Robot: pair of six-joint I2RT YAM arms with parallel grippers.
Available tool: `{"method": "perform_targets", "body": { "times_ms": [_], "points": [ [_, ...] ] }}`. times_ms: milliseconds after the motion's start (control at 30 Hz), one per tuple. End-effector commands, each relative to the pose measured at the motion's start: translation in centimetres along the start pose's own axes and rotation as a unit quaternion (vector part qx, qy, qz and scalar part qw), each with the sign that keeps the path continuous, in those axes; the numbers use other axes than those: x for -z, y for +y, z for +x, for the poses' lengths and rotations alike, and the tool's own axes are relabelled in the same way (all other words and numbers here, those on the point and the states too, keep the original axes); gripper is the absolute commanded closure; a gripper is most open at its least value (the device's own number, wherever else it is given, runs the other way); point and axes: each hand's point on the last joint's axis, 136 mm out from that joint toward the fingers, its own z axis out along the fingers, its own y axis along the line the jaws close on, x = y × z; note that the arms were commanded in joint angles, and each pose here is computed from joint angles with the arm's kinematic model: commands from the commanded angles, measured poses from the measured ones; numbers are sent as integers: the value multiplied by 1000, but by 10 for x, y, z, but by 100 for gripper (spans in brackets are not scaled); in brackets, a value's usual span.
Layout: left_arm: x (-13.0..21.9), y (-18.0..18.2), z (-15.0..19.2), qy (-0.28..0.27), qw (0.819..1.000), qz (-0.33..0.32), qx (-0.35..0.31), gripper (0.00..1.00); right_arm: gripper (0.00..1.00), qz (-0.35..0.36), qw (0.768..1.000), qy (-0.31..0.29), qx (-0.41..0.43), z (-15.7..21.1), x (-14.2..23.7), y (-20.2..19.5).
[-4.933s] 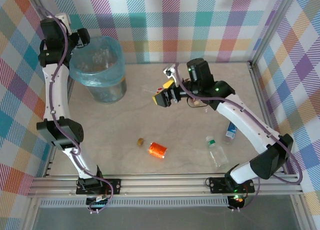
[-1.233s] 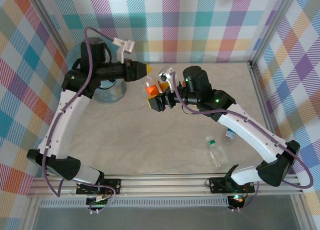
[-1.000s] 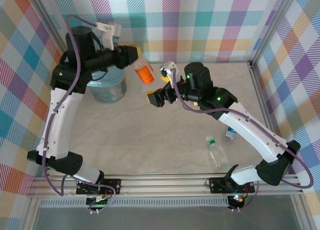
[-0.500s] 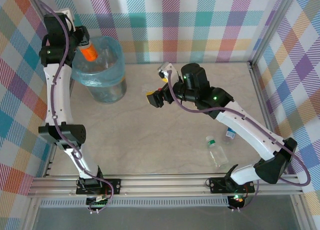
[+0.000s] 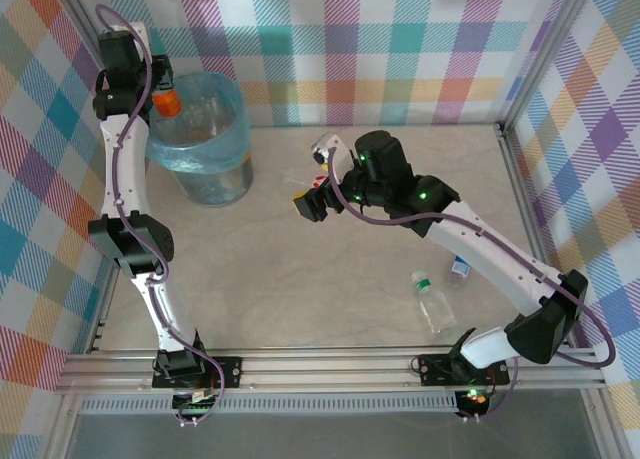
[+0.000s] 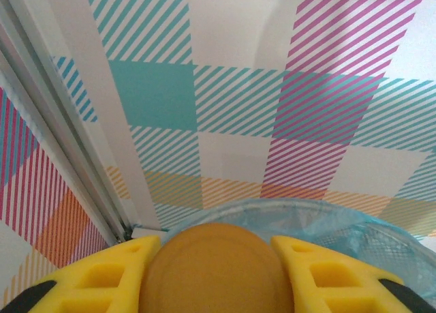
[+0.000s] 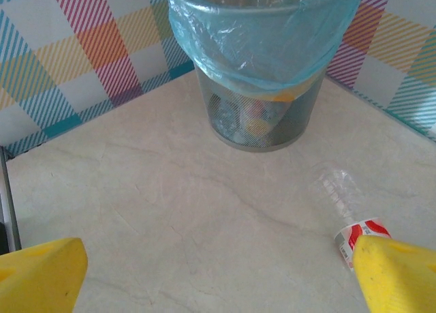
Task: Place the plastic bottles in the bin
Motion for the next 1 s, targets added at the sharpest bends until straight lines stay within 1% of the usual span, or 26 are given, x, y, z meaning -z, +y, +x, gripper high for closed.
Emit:
{"method": "perform_targets", "body": {
  "times_ms": [0,133,233,300,400,467,567,633,733,800,833,867,900,967],
  "points": [
    [-21,1,43,61,998,-1,-23,100,0,-13,1000,12,7,8,-4,4],
    [-28,-1,60,73,997,3,-24,100,0,-21,1000,16,3,11,-6,6],
    [-29,-3,63,75,997,9,-14,100,0,-23,1000,17,0,11,-6,7],
    [-28,-6,59,69,998,15,-5,100,0,-23,1000,18,0,11,-5,7],
    [-21,-12,44,51,998,31,14,100,0,-21,1000,18,1,11,-4,7],
    [-15,-18,30,34,999,37,15,100,0,-21,1000,19,1,11,-4,7],
    [-14,-28,24,23,999,44,3,100,0,-20,1000,23,1,14,-6,6],
    [-21,-32,34,37,998,43,-8,99,0,-21,999,25,-1,15,-7,6],
    [-32,-33,59,72,997,39,-16,97,0,-21,999,28,-5,18,-8,6],
    [-35,-32,70,88,995,38,-16,90,0,-21,999,30,-7,20,-9,6],
    [-36,-32,73,92,995,39,-14,80,0,-21,999,32,-7,21,-10,6],
    [-35,-34,73,94,995,41,-12,67,0,-21,999,36,-7,23,-10,6],
    [-34,-33,73,93,995,41,-8,59,0,-23,999,37,-7,23,-11,6],
    [-28,-33,62,82,996,41,2,46,0,-25,999,40,-7,23,-11,7]
  ]
}}
